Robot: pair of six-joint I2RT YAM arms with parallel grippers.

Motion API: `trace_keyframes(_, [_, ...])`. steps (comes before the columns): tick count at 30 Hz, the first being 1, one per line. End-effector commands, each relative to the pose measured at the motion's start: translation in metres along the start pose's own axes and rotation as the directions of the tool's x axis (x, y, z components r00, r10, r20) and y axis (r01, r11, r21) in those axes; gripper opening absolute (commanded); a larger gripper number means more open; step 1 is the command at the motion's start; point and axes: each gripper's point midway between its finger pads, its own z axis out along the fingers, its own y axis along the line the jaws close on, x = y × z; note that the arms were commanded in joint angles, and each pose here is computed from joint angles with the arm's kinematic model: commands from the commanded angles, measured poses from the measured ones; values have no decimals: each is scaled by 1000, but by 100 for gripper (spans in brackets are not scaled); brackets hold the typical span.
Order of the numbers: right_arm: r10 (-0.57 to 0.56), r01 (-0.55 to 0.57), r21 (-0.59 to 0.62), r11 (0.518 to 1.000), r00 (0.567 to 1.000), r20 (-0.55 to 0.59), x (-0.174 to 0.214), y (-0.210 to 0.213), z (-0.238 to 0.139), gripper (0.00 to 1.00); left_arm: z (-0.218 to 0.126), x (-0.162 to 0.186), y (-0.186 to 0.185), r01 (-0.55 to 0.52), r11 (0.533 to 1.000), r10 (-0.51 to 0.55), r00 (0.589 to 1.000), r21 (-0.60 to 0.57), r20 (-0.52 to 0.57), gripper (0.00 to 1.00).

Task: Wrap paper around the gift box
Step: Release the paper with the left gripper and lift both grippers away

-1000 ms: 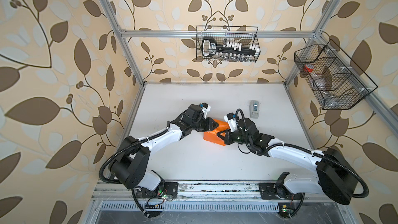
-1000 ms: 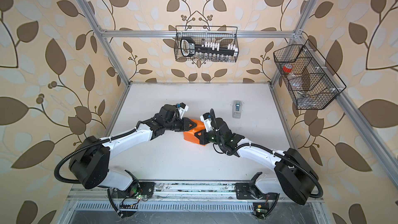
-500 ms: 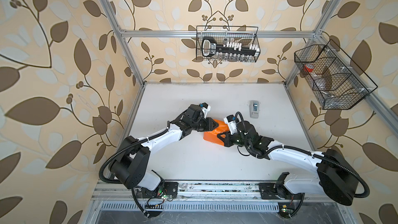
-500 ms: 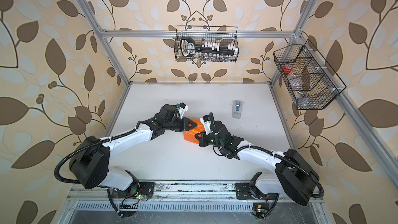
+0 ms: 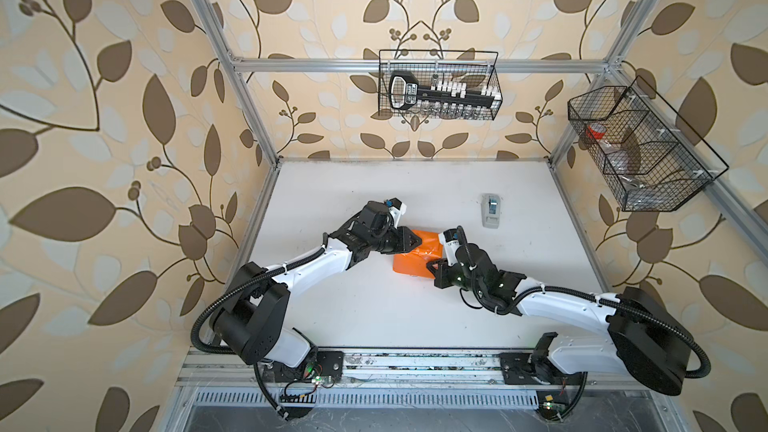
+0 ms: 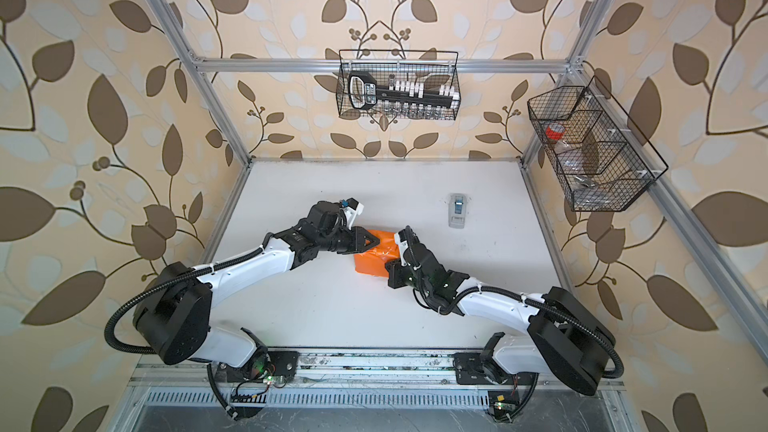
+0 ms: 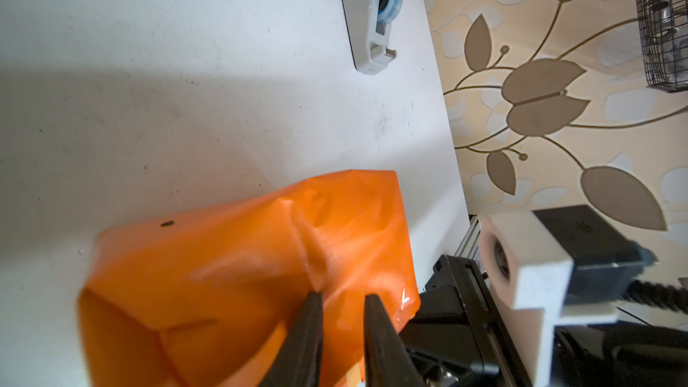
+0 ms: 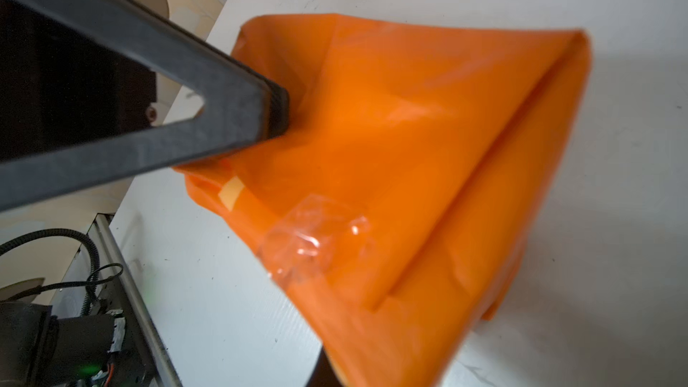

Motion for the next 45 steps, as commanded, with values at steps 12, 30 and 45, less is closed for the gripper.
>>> trace_keyframes(12, [77,-76,-42,996,997,20,-4,4,-25,0,-35,-33,-11,-14,984,4,998,-177,-56,39])
trace_keyframes(30, [83,-79,-78,994,996,41,-53,33,-4,0,-60,-79,73,100,945,-101,995,-311,12,30])
trace_keyframes(45, [123,-123,-12,992,984,127,-179,14,28,0,-124,-117,38,27,952,40,977,-306,211,41])
